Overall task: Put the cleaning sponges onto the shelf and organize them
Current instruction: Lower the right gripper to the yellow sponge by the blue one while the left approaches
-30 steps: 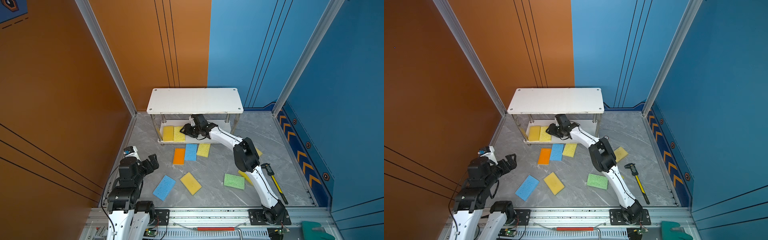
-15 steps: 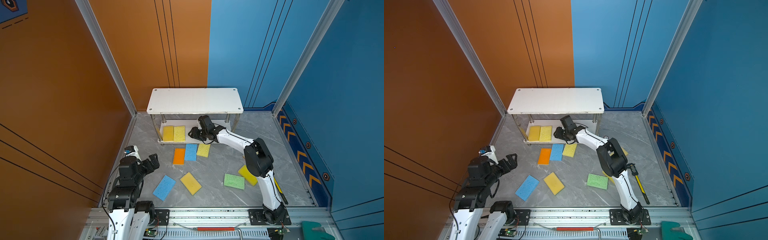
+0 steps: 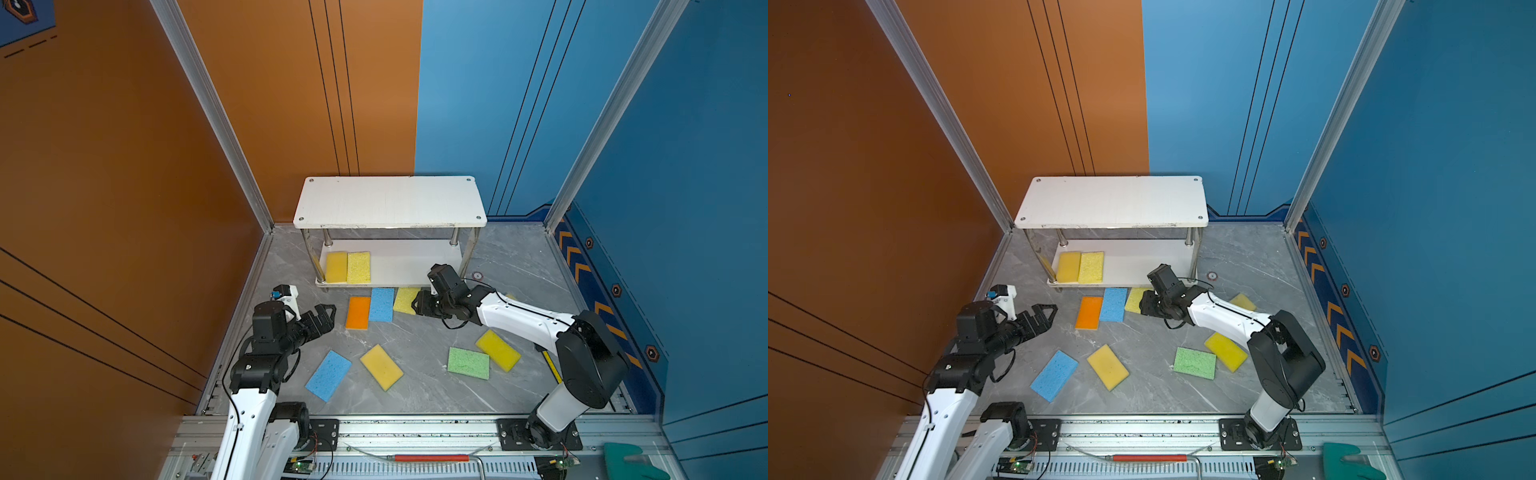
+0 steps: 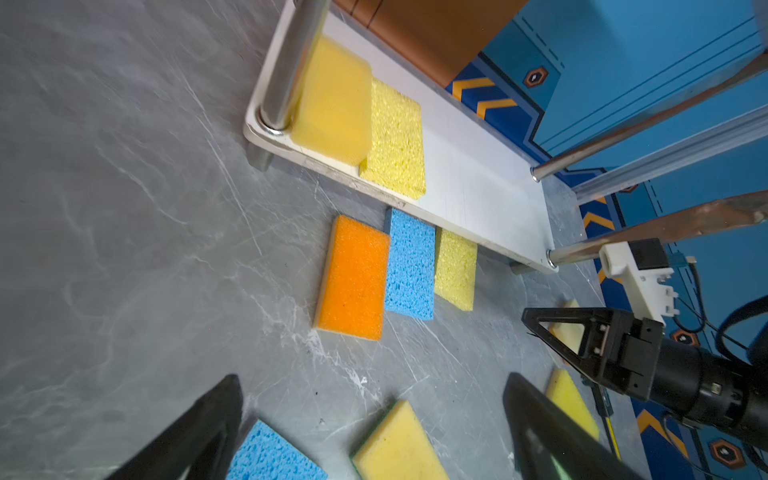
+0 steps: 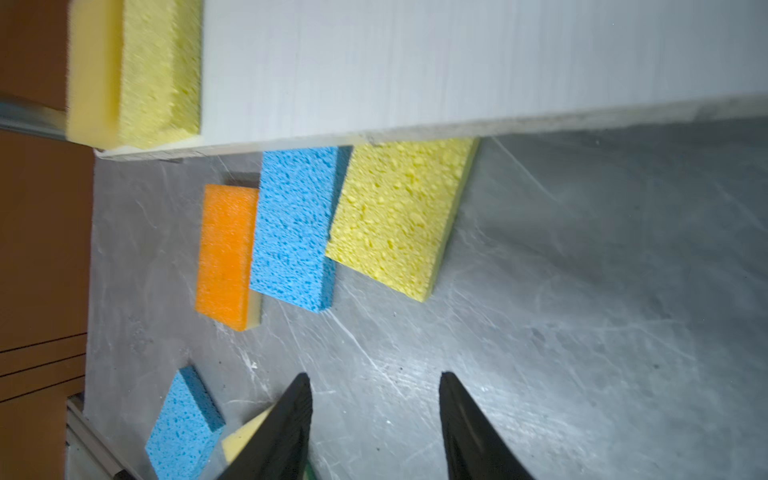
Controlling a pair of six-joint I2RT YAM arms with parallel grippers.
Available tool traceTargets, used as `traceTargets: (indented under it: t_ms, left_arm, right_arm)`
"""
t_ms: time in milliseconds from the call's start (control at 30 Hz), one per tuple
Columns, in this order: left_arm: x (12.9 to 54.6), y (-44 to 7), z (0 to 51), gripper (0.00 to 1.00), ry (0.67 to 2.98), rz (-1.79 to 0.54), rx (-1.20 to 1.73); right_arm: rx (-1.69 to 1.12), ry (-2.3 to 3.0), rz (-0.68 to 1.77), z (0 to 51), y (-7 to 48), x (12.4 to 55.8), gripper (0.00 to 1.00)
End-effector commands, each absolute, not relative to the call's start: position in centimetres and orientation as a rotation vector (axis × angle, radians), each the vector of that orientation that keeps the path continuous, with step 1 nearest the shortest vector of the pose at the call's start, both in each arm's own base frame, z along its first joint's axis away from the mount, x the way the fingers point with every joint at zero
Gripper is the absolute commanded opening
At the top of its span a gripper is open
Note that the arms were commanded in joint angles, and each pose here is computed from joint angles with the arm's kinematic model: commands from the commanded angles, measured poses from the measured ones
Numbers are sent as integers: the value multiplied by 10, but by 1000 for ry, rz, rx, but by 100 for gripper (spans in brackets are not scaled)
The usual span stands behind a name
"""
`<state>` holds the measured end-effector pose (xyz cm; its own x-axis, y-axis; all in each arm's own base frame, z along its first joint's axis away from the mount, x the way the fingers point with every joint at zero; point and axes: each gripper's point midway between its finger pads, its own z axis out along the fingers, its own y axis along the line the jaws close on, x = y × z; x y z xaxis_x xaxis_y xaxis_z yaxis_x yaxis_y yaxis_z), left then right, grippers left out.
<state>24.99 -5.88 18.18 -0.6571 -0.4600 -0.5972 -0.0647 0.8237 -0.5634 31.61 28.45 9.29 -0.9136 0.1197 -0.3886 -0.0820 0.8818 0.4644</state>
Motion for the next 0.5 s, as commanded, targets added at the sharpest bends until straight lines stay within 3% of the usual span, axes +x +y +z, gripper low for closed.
traceTargets:
  t_ms: [0, 200, 467]
  left_arm:
    - [254, -94, 179, 98, 2260, -753, -287]
    - [255, -127, 161, 98, 2336, -749, -189]
    - [252, -117, 157, 98, 2316, -779, -236]
  right_arm:
    - [28, 2671, 648, 78, 280, 310, 52]
    - [30, 2694, 686, 64, 293, 320, 51]
    - [61, 2709, 709, 46, 305, 329, 50]
